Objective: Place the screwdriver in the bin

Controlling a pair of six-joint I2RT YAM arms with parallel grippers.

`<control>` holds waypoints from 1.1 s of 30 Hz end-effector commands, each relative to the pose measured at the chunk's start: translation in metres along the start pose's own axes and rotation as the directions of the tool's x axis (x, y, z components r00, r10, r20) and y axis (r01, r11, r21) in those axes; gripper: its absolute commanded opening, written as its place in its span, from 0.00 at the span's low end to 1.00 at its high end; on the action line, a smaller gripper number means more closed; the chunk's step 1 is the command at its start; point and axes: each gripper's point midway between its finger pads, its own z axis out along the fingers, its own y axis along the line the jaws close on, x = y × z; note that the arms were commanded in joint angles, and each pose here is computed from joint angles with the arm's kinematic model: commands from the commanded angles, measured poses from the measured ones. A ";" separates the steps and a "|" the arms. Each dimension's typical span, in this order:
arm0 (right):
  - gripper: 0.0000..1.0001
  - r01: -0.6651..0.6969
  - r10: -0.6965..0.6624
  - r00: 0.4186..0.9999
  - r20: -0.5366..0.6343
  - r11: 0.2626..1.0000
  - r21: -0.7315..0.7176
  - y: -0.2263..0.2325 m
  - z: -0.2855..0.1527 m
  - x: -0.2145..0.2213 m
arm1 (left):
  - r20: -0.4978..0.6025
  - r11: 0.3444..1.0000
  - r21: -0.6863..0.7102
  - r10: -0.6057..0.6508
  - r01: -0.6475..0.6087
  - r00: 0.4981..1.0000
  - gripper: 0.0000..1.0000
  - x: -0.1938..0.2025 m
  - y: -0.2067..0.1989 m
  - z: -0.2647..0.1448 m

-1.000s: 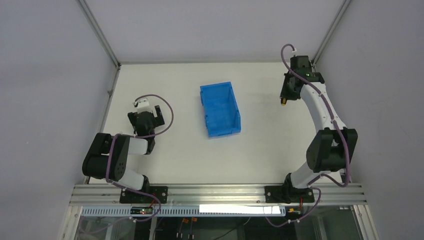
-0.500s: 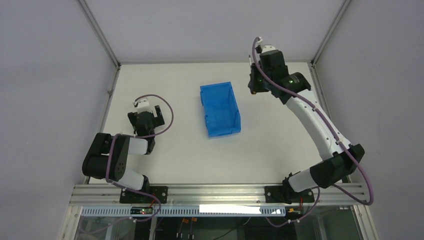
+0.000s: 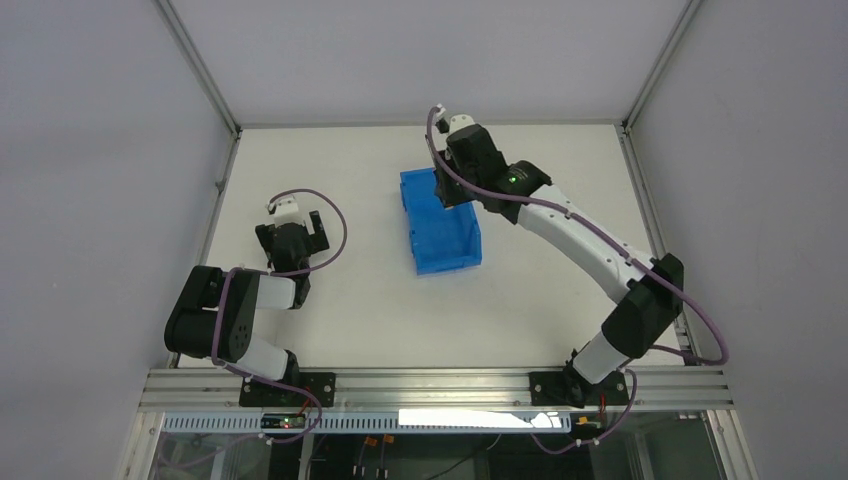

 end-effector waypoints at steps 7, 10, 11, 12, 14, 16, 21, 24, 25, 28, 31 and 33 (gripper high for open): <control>0.00 -0.049 0.059 0.988 -0.144 0.996 0.074 -0.004 0.073 0.073 | 0.034 1.000 -0.009 -0.024 0.024 0.999 0.99 -0.011 -0.002 0.003; 0.00 -0.060 0.076 0.979 -0.188 0.994 0.087 -0.006 0.086 0.098 | 0.034 1.000 -0.010 -0.023 0.023 0.999 0.99 -0.011 -0.001 0.003; 0.00 -0.063 0.081 0.976 -0.202 0.994 0.095 -0.008 0.090 0.106 | 0.035 1.000 -0.010 -0.024 0.024 0.999 0.99 -0.012 -0.001 0.003; 0.00 -0.066 0.087 0.973 -0.215 0.993 0.103 -0.009 0.095 0.114 | 0.034 1.000 -0.010 -0.024 0.024 0.999 0.99 -0.011 -0.001 0.003; 0.00 -0.065 0.092 0.965 -0.244 0.991 0.116 -0.012 0.104 0.131 | 0.035 1.000 -0.010 -0.024 0.024 0.999 0.99 -0.012 -0.001 0.003; 0.00 -0.059 0.092 0.957 -0.274 0.990 0.127 -0.014 0.112 0.143 | 0.035 1.000 -0.009 -0.024 0.024 0.999 0.99 -0.012 -0.002 0.003; 0.00 -0.034 0.081 0.945 -0.317 0.988 0.151 -0.017 0.127 0.159 | 0.035 1.000 -0.010 -0.024 0.025 0.999 0.99 -0.012 -0.001 0.003; 0.00 -0.024 0.076 0.942 -0.326 0.987 0.161 -0.018 0.131 0.163 | 0.035 1.000 -0.010 -0.024 0.025 0.999 0.99 -0.012 -0.001 0.003; 0.03 -0.018 0.072 0.941 -0.331 0.986 0.165 -0.019 0.132 0.164 | 0.035 1.000 -0.010 -0.024 0.024 0.999 0.99 -0.012 -0.001 0.003; 0.18 -0.004 0.062 0.940 -0.335 0.985 0.171 -0.019 0.131 0.163 | 0.035 1.000 -0.009 -0.024 0.024 0.999 0.99 -0.012 -0.001 0.003; 0.32 0.010 0.047 0.943 -0.329 0.985 0.171 -0.017 0.124 0.154 | 0.035 1.000 -0.009 -0.023 0.023 0.999 0.99 -0.012 -0.002 0.003; 0.39 0.014 0.038 0.952 -0.305 0.986 0.165 -0.015 0.117 0.140 | 0.034 1.000 -0.010 -0.023 0.024 0.999 0.99 -0.011 -0.001 0.003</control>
